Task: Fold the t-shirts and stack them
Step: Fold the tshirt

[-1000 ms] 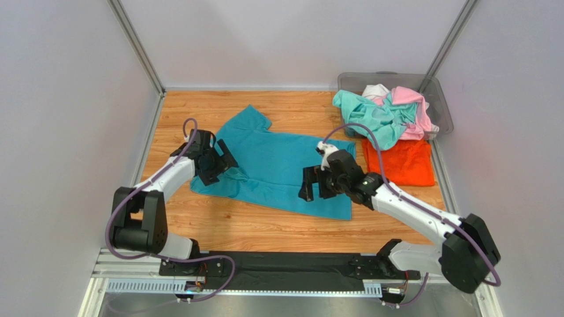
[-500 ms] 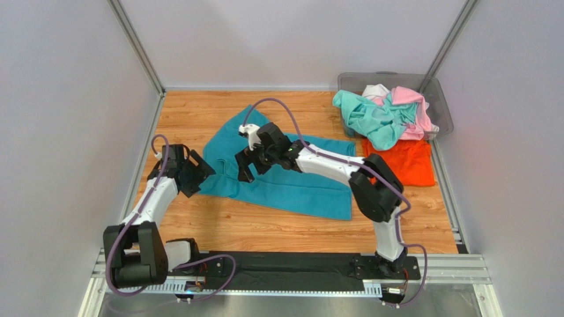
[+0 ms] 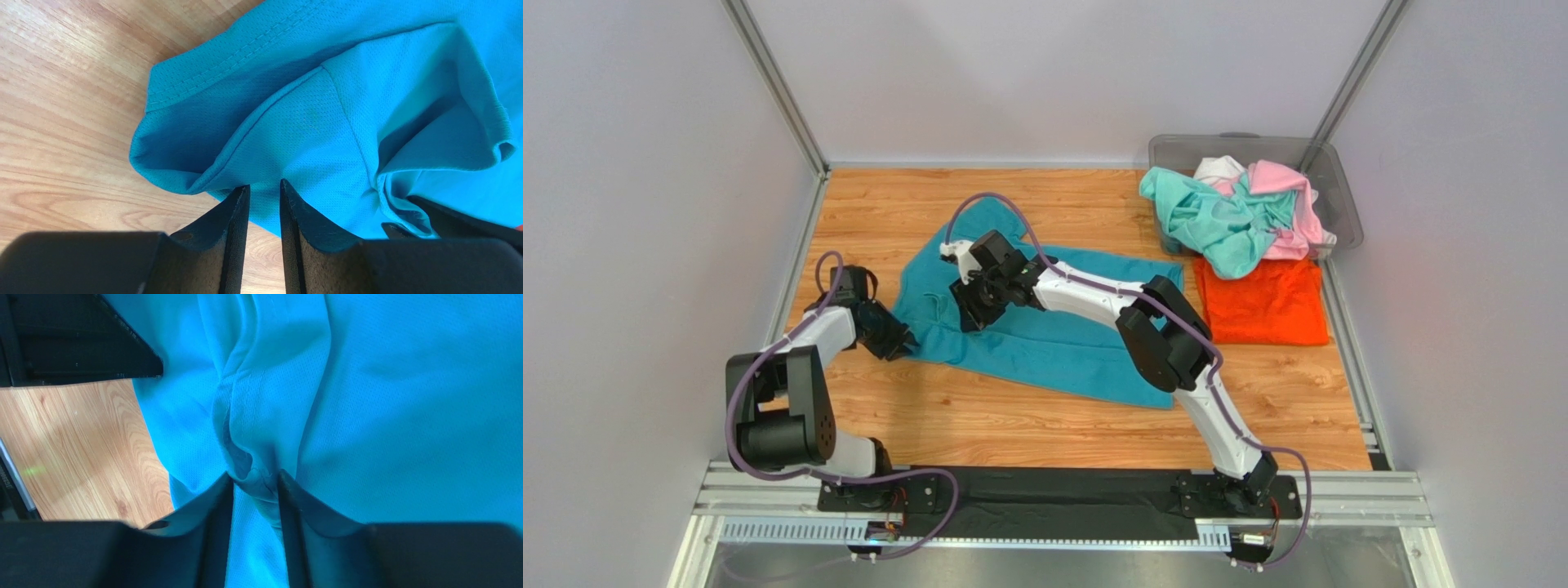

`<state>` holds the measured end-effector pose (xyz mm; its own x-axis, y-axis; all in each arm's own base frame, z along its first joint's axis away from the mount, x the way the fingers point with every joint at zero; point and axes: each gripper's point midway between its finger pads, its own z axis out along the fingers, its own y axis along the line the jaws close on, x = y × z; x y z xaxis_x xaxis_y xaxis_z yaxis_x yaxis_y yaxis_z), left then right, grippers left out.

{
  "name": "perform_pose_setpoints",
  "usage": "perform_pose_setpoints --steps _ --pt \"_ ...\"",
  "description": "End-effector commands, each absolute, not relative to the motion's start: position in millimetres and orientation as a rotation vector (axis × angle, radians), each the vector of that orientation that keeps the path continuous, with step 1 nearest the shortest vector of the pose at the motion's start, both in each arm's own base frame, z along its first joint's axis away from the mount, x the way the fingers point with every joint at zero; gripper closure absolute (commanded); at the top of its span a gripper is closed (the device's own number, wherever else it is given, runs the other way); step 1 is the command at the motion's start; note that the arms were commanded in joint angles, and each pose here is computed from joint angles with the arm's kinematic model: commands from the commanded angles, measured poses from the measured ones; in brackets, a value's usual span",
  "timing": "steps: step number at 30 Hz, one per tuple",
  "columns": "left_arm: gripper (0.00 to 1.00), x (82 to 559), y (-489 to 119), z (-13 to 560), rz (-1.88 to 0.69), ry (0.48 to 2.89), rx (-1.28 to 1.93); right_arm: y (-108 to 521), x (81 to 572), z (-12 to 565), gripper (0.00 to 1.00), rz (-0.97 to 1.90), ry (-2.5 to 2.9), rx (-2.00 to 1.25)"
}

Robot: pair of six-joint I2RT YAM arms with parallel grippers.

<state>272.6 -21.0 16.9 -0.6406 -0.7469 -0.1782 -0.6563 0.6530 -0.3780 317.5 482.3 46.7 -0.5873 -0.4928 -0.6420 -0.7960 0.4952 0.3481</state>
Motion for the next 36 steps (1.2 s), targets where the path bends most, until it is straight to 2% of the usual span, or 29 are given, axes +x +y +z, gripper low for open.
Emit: perform_pose_setpoints --steps 1,2,3,6,11,21,36 --pt "0.68 267.6 -8.4 5.2 -0.333 2.58 -1.158 495.2 315.7 60.5 0.71 0.934 2.239 -1.086" --pt "0.68 267.3 -8.2 4.5 -0.335 2.582 -1.164 495.1 314.3 60.0 0.76 0.941 2.243 -1.088" --pt "0.68 265.9 -8.2 3.0 -0.334 2.59 -1.166 495.3 314.5 60.7 0.85 0.942 2.243 -1.082" --pt "0.68 263.0 -8.5 1.0 -0.334 2.597 -1.169 495.1 321.3 67.1 0.9 0.916 2.248 -1.021" --pt "0.68 255.8 -7.3 -1.2 -0.314 2.606 -1.17 481.2 344.4 76.4 0.91 0.762 2.272 -0.834" --pt "0.68 244.5 -6.6 -1.4 -0.297 2.606 -1.153 444.8 371.9 57.5 0.93 0.537 2.31 -0.476" --pt "0.68 232.0 -5.1 -3.4 -0.265 2.616 -1.149 428.0 376.4 58.4 0.89 0.486 2.333 -0.283"
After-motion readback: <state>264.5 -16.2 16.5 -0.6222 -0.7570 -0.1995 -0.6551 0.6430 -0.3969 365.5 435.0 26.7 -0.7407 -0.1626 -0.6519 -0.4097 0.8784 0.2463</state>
